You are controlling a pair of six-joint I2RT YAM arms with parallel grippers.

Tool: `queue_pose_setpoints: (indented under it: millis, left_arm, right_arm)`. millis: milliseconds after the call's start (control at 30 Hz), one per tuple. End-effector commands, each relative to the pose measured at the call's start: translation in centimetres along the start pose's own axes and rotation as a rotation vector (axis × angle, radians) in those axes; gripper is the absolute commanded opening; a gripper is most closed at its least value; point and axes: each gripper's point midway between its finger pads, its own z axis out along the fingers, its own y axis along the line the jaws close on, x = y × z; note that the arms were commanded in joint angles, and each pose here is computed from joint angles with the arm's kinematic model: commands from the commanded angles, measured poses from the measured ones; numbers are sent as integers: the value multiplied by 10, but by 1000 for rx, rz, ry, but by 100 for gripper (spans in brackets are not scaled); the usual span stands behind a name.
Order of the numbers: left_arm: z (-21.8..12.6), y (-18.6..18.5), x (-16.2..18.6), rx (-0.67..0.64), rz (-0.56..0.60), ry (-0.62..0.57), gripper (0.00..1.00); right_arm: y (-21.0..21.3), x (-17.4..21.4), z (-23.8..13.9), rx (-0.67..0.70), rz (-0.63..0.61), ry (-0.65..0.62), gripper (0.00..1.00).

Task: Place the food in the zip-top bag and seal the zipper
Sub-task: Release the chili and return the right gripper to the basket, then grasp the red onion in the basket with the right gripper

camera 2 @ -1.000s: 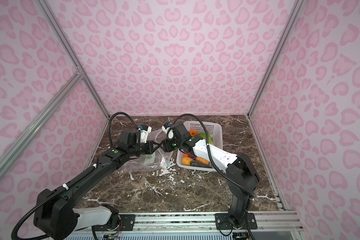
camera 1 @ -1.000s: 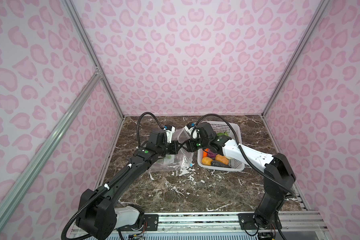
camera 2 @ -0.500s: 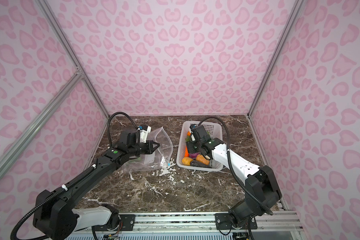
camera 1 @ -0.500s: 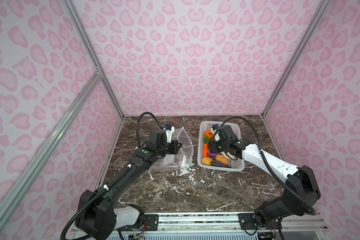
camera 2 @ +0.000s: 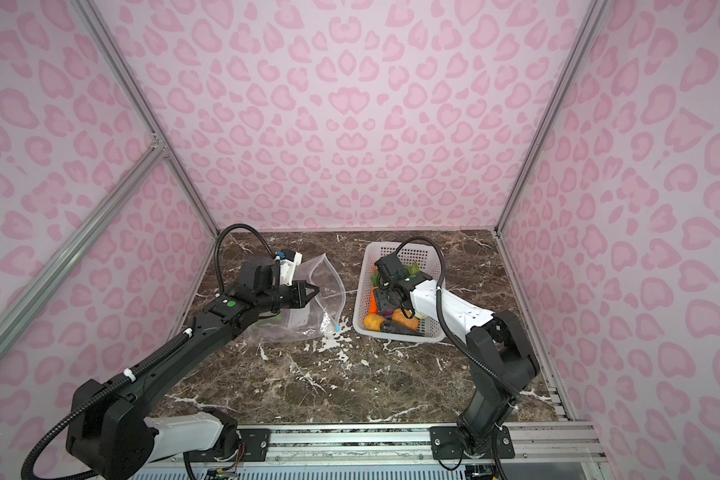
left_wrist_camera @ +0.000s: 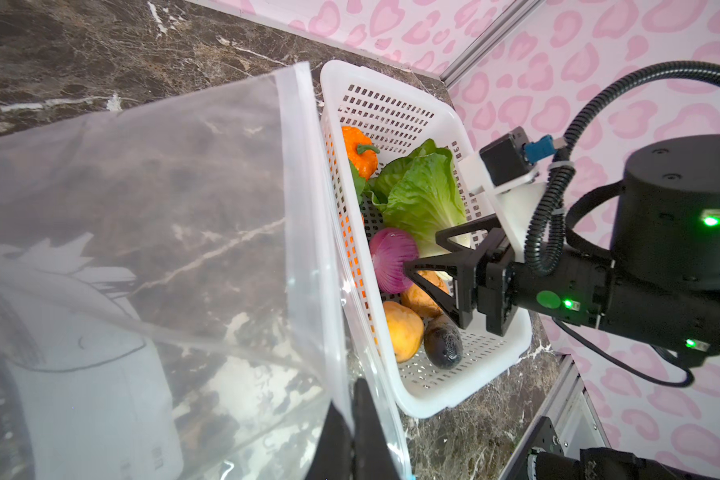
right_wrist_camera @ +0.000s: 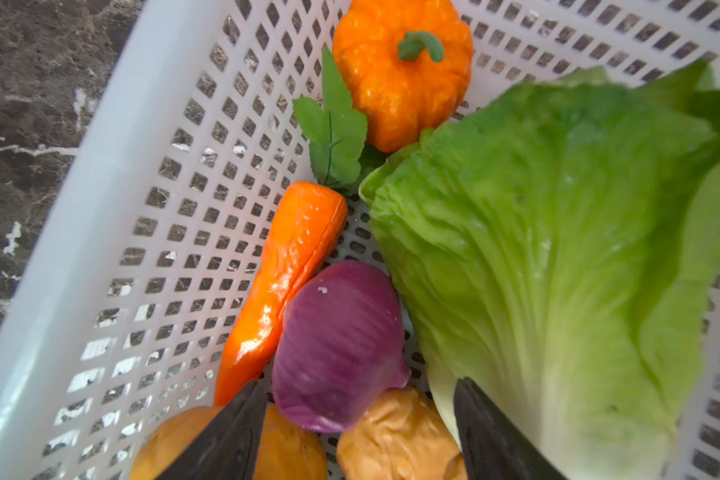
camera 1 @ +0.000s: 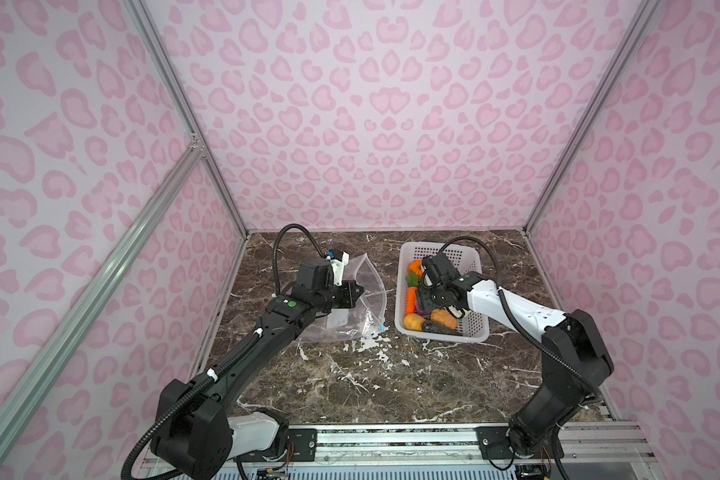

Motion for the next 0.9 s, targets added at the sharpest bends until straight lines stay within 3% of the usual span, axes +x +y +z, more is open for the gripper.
queue_pose_setpoints:
  millis: [0,567,867]
  left_arm:
    - [-1,-2,-6,3,10,-20,2]
    - [1,-1,-5,2,7,-16,2]
    - [0,-1,-5,0,8,-15,2]
  right_arm:
    - [0,1,12,15,6,19,74]
    - [-6,13,52,67,25,64,70]
    - [-5,8,49,10,72,29,48]
